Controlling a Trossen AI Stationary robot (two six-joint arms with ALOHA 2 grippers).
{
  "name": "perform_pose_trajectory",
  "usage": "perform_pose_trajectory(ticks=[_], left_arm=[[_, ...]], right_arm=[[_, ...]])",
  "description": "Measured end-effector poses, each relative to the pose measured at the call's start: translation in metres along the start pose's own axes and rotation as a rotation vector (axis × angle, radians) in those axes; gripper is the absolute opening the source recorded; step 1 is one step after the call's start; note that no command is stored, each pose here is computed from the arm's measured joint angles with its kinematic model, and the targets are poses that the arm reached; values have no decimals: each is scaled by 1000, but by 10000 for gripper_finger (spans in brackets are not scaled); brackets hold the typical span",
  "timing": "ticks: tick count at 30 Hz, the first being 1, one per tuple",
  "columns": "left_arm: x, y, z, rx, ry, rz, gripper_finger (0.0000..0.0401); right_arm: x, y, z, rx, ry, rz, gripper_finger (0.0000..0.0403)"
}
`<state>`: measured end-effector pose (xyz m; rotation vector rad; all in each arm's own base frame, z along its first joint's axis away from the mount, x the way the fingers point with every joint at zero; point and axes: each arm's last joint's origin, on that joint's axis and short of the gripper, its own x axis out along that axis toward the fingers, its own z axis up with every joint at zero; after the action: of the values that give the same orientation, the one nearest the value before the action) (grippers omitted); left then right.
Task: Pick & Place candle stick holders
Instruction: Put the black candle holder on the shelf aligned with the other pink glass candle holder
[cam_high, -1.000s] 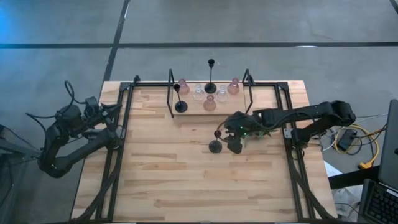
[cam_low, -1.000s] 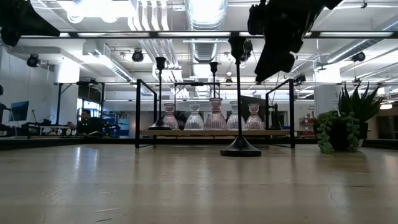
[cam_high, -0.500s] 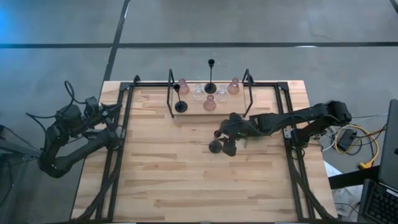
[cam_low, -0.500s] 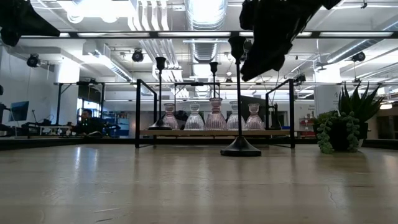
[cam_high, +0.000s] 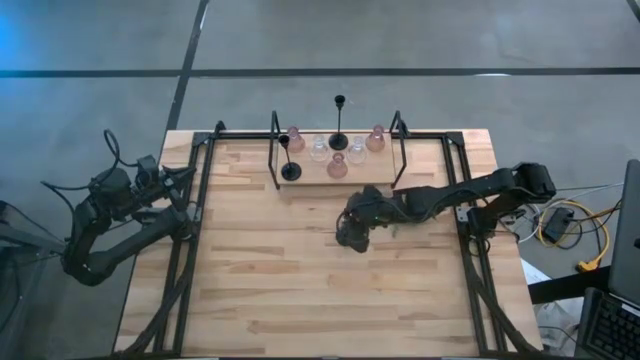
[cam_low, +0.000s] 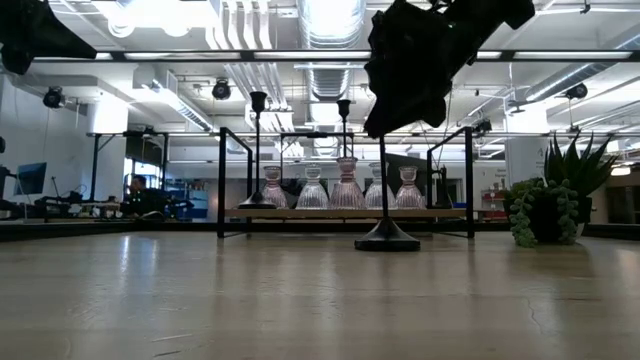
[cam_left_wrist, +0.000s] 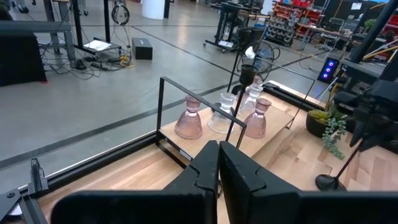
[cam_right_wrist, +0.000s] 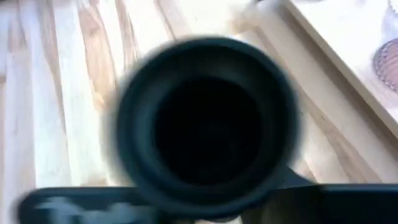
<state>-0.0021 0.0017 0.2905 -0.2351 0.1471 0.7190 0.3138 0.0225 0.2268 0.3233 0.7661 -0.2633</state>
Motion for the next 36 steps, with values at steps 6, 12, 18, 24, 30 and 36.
perform_pose_trajectory(ticks=[6,12,18,24,30,36], left_arm=[[0,0,0,0,0,0,17],[0,0,0,0,0,0,18],[0,0,0,0,0,-1,16],[0,0,0,0,0,0,18],[0,0,0,0,0,0,17],[0,0,0,0,0,0,17]], right_arm=[[-17,1,10,52,-65,25,14],[-73,0,47,20,-178,-38,11],[-121,-22,77,24,-192,-180,11],[-137,-52,88,3,-171,-326,10],[-127,-84,87,10,-146,-370,9],[-112,-110,77,34,-197,-326,9]])
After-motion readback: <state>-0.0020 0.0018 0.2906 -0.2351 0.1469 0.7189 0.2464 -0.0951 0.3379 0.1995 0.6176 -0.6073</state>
